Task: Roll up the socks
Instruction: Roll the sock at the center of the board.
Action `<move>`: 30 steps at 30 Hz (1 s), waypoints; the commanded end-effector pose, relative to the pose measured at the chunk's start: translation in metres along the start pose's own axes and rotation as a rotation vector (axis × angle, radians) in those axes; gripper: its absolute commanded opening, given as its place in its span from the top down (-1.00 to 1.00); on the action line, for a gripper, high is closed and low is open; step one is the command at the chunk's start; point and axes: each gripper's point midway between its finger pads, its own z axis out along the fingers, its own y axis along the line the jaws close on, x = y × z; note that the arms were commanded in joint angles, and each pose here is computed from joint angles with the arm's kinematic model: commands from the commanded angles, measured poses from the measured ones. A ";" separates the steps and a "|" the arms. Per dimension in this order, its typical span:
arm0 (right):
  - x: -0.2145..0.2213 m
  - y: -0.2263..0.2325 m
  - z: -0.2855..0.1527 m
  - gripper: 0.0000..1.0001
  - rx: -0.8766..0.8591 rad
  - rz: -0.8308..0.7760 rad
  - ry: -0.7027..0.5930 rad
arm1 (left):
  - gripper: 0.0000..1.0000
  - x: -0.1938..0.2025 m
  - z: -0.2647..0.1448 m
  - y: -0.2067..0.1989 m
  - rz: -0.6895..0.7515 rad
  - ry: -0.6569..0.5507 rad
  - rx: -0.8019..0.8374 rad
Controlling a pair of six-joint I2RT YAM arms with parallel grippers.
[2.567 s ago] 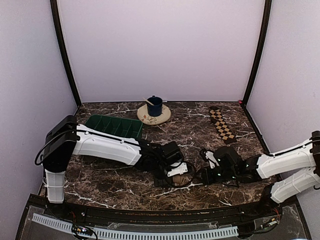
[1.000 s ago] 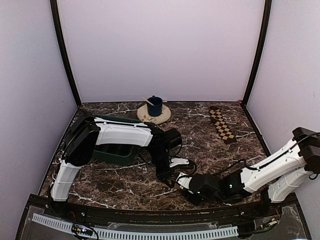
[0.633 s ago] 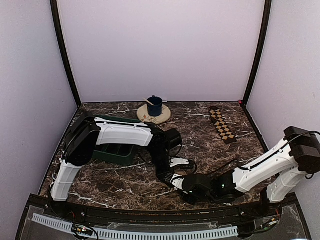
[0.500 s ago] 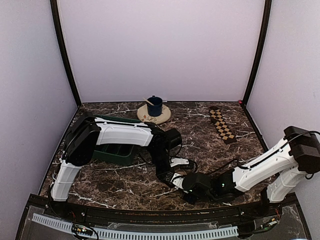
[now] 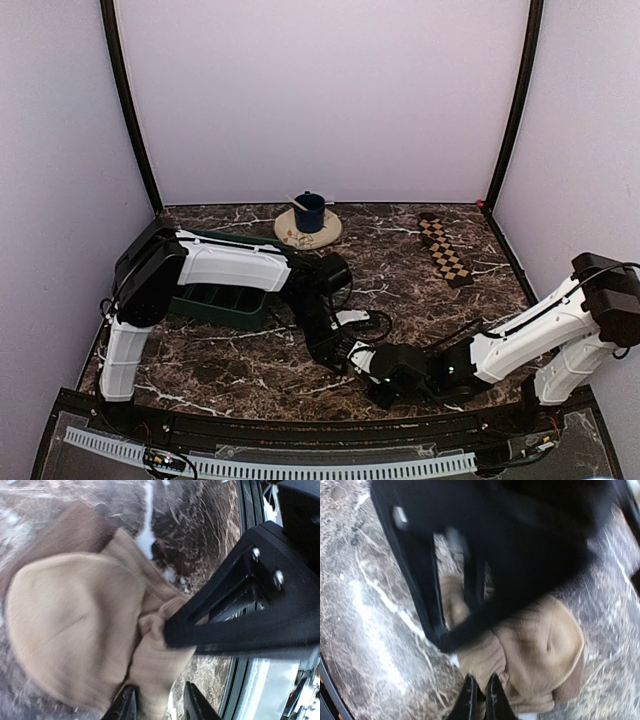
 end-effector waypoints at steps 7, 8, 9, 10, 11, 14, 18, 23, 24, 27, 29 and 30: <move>0.012 -0.016 -0.008 1.00 0.000 0.225 -0.024 | 0.16 -0.017 -0.052 0.012 -0.036 -0.247 -0.054; 0.012 -0.017 -0.008 1.00 -0.006 0.244 -0.027 | 0.16 -0.016 -0.054 0.013 -0.037 -0.259 -0.063; 0.013 -0.017 -0.008 1.00 -0.011 0.263 -0.029 | 0.16 -0.019 -0.057 0.014 -0.032 -0.279 -0.077; 0.012 -0.018 -0.009 1.00 -0.018 0.283 -0.034 | 0.16 -0.018 -0.058 0.015 -0.029 -0.292 -0.090; 0.012 -0.019 -0.009 1.00 -0.024 0.302 -0.037 | 0.16 -0.020 -0.062 0.016 -0.024 -0.314 -0.110; 0.010 -0.022 -0.012 1.00 -0.049 0.373 -0.051 | 0.15 -0.024 -0.068 0.018 0.000 -0.382 -0.155; 0.010 -0.026 -0.013 1.00 -0.096 0.469 -0.056 | 0.15 -0.027 -0.078 0.018 0.052 -0.471 -0.228; 0.010 -0.029 -0.013 1.00 -0.165 0.589 -0.051 | 0.13 -0.031 -0.073 0.010 0.200 -0.500 -0.365; 0.010 -0.030 -0.014 1.00 -0.179 0.610 -0.051 | 0.13 -0.032 -0.068 0.007 0.236 -0.492 -0.400; 0.013 -0.033 -0.014 1.00 -0.214 0.673 -0.044 | 0.11 -0.033 -0.054 0.002 0.333 -0.467 -0.481; 0.015 -0.033 -0.014 1.00 -0.242 0.709 -0.039 | 0.10 -0.035 -0.048 0.000 0.381 -0.465 -0.524; 0.015 -0.033 -0.014 1.00 -0.259 0.726 -0.036 | 0.10 -0.034 -0.045 0.000 0.397 -0.462 -0.539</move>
